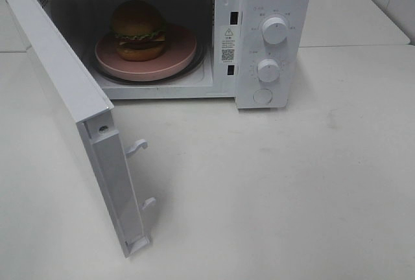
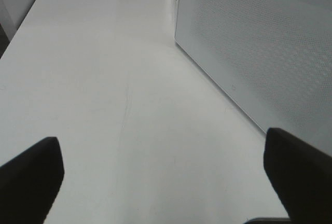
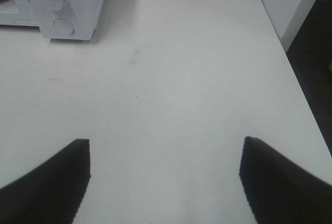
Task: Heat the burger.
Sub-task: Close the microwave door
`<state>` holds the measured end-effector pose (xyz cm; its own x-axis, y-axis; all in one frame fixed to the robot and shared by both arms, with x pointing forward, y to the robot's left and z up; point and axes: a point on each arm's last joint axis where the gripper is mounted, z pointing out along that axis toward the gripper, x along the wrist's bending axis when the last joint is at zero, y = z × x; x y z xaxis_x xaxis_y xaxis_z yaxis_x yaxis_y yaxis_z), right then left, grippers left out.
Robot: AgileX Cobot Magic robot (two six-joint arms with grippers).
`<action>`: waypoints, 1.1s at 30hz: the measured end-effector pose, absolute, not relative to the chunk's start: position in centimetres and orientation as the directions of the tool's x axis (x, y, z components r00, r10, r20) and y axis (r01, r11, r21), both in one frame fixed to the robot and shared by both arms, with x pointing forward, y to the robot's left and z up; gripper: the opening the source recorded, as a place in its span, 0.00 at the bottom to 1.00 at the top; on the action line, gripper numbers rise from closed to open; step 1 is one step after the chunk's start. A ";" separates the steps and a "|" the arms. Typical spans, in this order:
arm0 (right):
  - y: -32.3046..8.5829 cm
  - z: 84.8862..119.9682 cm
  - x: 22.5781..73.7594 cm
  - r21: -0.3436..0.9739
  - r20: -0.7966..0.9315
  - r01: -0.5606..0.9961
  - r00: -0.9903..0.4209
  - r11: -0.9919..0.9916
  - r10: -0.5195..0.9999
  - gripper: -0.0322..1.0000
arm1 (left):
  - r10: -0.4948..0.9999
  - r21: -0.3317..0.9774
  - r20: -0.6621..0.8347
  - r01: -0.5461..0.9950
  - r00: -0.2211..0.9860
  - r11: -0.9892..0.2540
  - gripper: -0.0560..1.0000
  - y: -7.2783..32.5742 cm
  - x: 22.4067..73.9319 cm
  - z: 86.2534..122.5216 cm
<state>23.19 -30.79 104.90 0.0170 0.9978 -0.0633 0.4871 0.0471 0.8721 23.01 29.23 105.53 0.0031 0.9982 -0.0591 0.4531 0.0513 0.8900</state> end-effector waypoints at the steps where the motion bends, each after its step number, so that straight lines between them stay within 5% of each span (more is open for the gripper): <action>1: -30.8 104.9 23.2 0.872 -0.063 0.487 0.017 0.047 0.998 0.77 | 0.998 0.890 -0.059 0.453 0.003 0.051 0.99 29.2 23.0 105.5; 16: -30.8 104.9 23.2 0.872 -0.063 0.487 0.017 0.047 0.998 0.77 | 0.998 0.902 -0.062 0.429 -0.005 0.058 0.95 29.4 24.8 107.1; 21: -30.8 104.9 23.2 0.872 -0.063 0.487 0.017 0.047 0.998 0.77 | 0.998 0.908 -0.062 0.415 -0.012 0.062 0.76 29.6 26.1 107.6; 23: -30.8 104.9 23.2 0.872 -0.063 0.487 0.017 0.047 0.998 0.77 | 0.998 0.906 -0.063 0.417 -0.020 0.066 0.53 29.7 27.5 107.2; 26: -30.8 104.9 23.2 0.872 -0.063 0.487 0.017 0.047 0.998 0.77 | 0.998 0.903 -0.064 0.424 -0.022 0.067 0.48 29.8 27.8 107.0; 27: -30.8 104.9 23.2 0.872 -0.063 0.487 0.017 0.047 0.998 0.77 | 0.997 0.894 -0.066 0.441 -0.027 0.071 0.33 29.9 28.7 106.4; 29: -30.8 104.9 23.2 0.872 -0.063 0.487 0.017 0.047 0.998 0.77 | 0.997 0.892 -0.066 0.446 -0.029 0.072 0.28 29.9 29.0 106.2; 31: -30.8 104.9 23.2 0.872 -0.063 0.487 0.017 0.047 0.998 0.77 | 0.997 0.901 -0.068 0.427 -0.040 0.079 0.07 30.1 30.8 105.6; 33: -30.8 104.9 23.2 0.872 -0.063 0.487 0.017 0.047 0.998 0.77 | 0.997 0.902 -0.069 0.424 -0.042 0.080 0.05 30.2 31.2 105.5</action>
<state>23.19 -30.79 104.90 0.0170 0.9978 -0.0633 0.4871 0.0471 0.8721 31.22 30.16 105.49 -0.0422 0.9968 -0.0686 0.4237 0.0800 0.9023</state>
